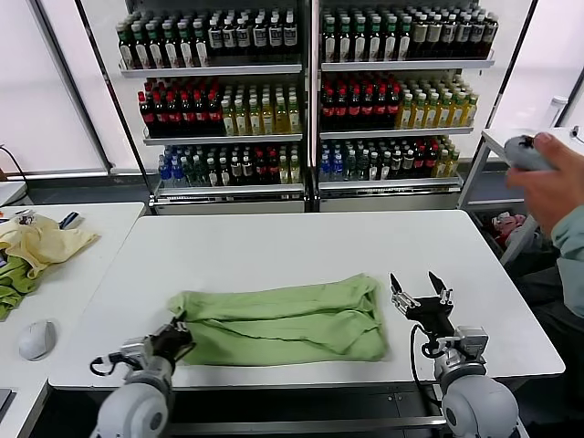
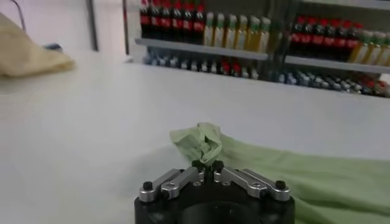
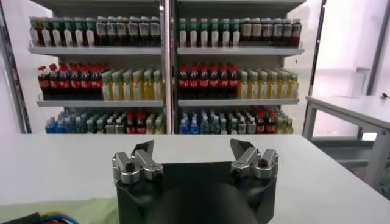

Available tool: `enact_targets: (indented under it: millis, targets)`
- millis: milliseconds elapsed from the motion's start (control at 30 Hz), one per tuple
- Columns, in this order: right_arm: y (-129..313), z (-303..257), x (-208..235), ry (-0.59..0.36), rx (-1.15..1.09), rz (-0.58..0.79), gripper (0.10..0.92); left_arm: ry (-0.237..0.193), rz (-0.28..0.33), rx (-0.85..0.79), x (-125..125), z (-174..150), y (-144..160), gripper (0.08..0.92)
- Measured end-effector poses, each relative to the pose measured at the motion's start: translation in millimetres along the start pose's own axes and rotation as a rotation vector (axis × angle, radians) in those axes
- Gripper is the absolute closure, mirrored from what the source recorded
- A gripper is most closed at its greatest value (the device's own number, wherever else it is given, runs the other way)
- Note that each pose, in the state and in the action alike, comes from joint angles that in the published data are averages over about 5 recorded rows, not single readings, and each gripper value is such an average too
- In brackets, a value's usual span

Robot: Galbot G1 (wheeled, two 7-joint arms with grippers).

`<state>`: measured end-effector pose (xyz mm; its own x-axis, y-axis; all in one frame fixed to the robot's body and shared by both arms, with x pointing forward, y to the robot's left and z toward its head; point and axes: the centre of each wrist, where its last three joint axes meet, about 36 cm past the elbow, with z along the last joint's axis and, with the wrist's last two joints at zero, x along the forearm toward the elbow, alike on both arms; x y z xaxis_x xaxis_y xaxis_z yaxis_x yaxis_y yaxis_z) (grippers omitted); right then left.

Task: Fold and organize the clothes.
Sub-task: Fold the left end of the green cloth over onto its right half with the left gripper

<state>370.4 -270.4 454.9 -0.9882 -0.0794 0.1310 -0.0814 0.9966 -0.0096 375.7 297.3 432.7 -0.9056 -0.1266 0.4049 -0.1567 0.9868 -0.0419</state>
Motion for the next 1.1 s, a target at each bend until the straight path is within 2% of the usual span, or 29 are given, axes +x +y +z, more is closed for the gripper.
enact_targets:
  millis: [133,267,367,467,633,800,933,1100]
  targets:
    - [-0.2,-0.5,-1.3,-0.003,0.000,0.000,0.200,-0.060,-0.045,-0.029,-1.4,-27.5,30.4,0.882]
    - [-0.1,1.3,-2.4,-0.002,0.000,0.001,0.200,-0.116,-0.056,-0.038,2.5,-52.1,45.5,0.882]
    - [0.4,2.3,-4.0,-0.003,0.003,0.000,0.200,-0.145,-0.030,-0.022,7.9,-65.8,44.2,0.882]
    - [1.0,2.8,-5.9,-0.006,0.008,-0.002,0.200,-0.158,0.029,0.017,14.9,-73.4,33.9,0.882]
    - [1.8,3.8,-9.5,-0.007,0.018,-0.008,0.200,-0.150,0.163,0.109,24.9,-73.1,5.2,0.882]
    - [4.0,5.0,-13.9,-0.006,0.026,-0.015,0.200,-0.116,0.275,0.185,27.1,-63.0,-28.7,0.882]
    - [6.4,6.0,-17.9,-0.006,0.027,-0.020,0.200,-0.085,0.342,0.216,24.4,-53.7,-56.2,0.882]
    - [6.4,8.0,-22.4,-0.004,0.029,-0.021,0.200,-0.044,0.397,0.205,14.9,-39.2,-86.9,0.882]
